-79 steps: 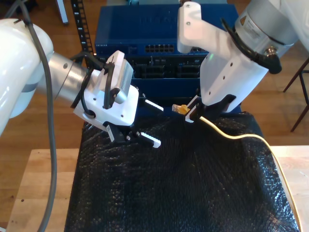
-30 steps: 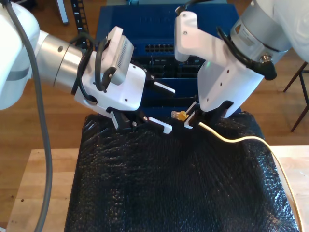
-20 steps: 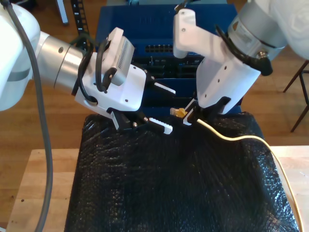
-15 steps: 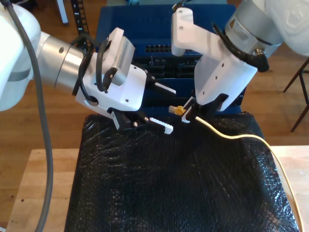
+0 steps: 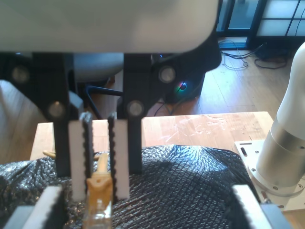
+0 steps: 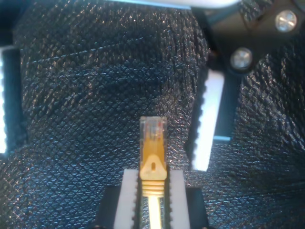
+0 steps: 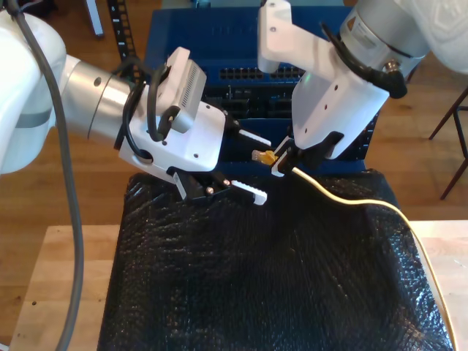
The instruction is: Grab the cable and plug it in
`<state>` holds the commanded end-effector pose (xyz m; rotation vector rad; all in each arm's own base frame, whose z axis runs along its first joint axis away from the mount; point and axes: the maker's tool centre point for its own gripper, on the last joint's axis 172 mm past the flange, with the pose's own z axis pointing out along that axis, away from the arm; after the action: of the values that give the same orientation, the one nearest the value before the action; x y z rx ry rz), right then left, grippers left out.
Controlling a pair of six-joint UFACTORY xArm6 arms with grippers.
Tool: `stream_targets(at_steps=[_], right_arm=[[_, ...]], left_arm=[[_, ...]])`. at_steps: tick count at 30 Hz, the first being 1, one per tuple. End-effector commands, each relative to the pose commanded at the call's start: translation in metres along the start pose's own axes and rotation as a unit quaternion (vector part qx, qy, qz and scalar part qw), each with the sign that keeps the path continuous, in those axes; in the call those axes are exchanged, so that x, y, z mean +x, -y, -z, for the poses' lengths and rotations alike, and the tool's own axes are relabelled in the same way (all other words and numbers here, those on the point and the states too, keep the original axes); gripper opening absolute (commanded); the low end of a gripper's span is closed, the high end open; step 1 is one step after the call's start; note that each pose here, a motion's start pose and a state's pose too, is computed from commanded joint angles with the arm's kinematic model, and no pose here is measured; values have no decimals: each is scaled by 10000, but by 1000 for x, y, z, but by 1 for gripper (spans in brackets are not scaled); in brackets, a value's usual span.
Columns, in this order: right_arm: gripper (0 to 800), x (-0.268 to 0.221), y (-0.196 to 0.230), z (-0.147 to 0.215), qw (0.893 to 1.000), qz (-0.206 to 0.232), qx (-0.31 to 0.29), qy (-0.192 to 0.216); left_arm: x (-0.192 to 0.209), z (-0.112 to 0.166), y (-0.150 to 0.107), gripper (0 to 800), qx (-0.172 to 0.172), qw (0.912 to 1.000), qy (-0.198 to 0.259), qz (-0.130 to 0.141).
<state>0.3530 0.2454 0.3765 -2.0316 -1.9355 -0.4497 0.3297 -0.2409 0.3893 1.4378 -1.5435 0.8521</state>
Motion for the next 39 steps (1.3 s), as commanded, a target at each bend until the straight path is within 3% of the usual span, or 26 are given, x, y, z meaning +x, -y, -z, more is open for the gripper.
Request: stream_targets(at_steps=[20, 23, 39], right_arm=[[4, -1, 1, -1, 10000, -25, 21, -12], [4, -2, 2, -2, 10000, -28, 35, -6], [4, -2, 2, -2, 10000, -16, 44, -3]], left_arm=[[-7, 3, 9, 551, 192, 9998, 35, 38], [-9, 5, 13, 483, 279, 9996, 49, 49], [-3, 5, 15, 482, 328, 9994, -82, -19]])
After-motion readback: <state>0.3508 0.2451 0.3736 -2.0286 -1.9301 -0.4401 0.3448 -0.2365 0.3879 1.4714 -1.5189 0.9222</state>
